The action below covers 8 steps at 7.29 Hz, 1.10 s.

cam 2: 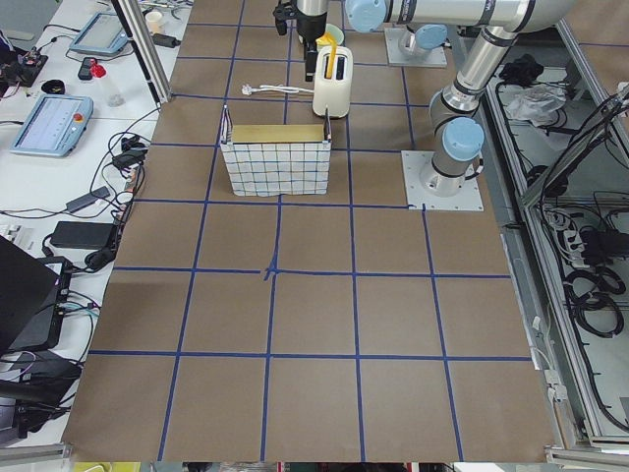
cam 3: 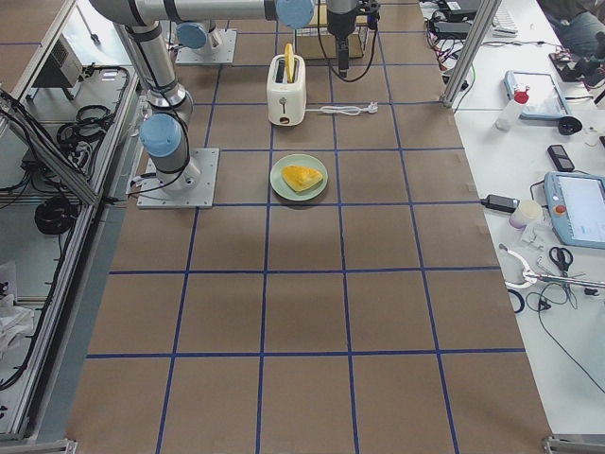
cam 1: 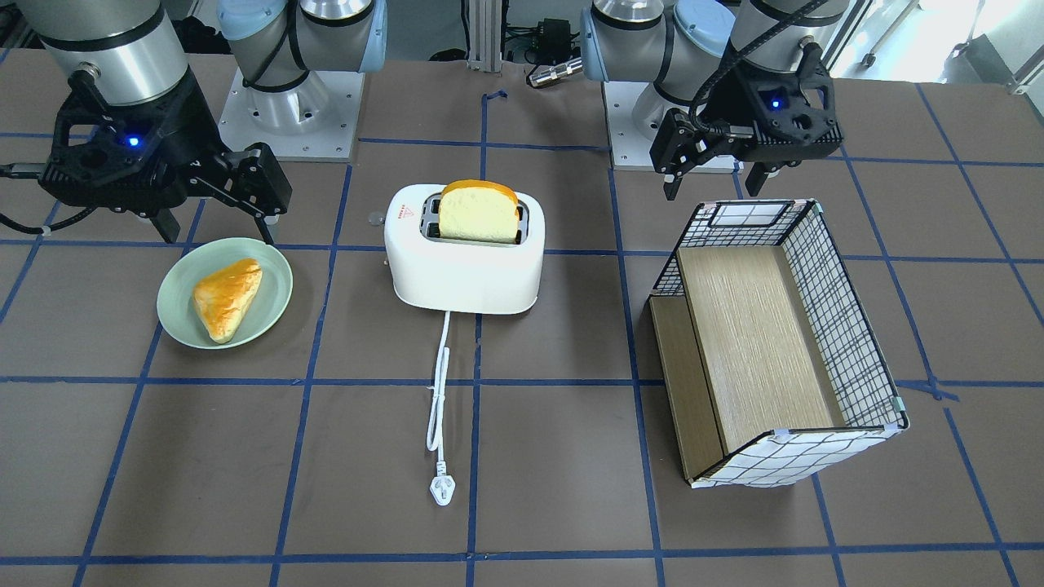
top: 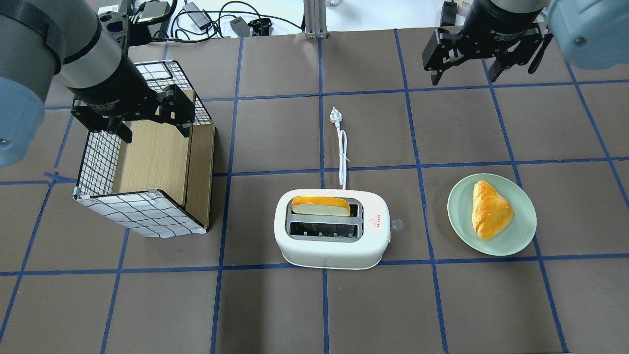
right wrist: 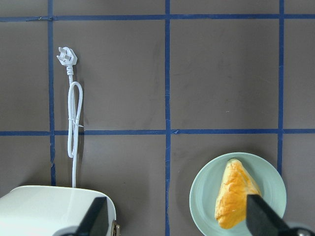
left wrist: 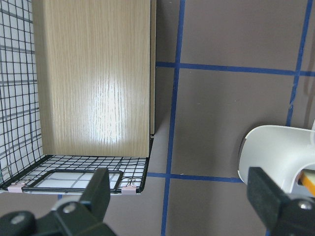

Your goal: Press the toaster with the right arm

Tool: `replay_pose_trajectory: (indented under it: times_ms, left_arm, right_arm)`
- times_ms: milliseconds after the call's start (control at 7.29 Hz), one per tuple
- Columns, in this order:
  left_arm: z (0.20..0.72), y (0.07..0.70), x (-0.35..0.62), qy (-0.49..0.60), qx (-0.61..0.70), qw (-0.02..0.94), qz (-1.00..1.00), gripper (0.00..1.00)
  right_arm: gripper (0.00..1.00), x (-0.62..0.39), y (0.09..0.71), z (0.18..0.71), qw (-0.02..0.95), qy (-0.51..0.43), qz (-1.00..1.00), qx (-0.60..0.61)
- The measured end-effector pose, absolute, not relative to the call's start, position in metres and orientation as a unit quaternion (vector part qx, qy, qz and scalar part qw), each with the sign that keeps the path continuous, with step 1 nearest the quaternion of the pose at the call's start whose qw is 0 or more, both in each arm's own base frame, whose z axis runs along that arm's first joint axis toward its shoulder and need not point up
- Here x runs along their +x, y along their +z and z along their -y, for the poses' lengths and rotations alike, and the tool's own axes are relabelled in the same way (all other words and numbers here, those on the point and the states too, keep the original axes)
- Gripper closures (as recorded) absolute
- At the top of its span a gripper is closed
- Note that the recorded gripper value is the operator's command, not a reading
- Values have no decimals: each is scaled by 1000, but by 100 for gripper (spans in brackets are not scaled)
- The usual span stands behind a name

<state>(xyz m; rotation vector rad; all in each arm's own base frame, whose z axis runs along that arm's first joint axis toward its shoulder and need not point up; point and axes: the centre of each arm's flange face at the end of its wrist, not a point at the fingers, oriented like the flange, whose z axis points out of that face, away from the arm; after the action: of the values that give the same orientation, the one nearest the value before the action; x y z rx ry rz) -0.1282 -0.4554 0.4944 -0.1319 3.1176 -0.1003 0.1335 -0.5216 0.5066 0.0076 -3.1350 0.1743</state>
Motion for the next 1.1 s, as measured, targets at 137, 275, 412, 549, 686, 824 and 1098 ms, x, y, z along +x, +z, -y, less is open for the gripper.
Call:
replay_pose_trajectory:
  times_ms: [137,275,412,549,686,824,1098]
  left_arm:
    - [455,494,-128,-32,-42,10,-999,0]
    - [456,494,-128,-32,-42,10,-999,0]
    - [456,494,-128,-32,-42,10,-999,0]
    - [456,494,-128,-32,-42,10,-999,0]
    - [456,494,-128,-32,-42,10,-999,0]
    - [455,494,-128,-32,-42,10,-999,0]
    - [455,494,-128,-32,-42,10,-999,0]
  right_arm:
    - [0,133,506,521,1,55,999,2]
    - [0,133,506,521,1,53,999,2]
    - [0,133,505,520,1,50,999,2]
    - [0,133,504,519,1,47,999,2]
    - [0,133,503,519,1,46,999,2]
    - [0,133,502,517,1,44,999,1]
    - [2,133,498,513,0,29,1000,-4]
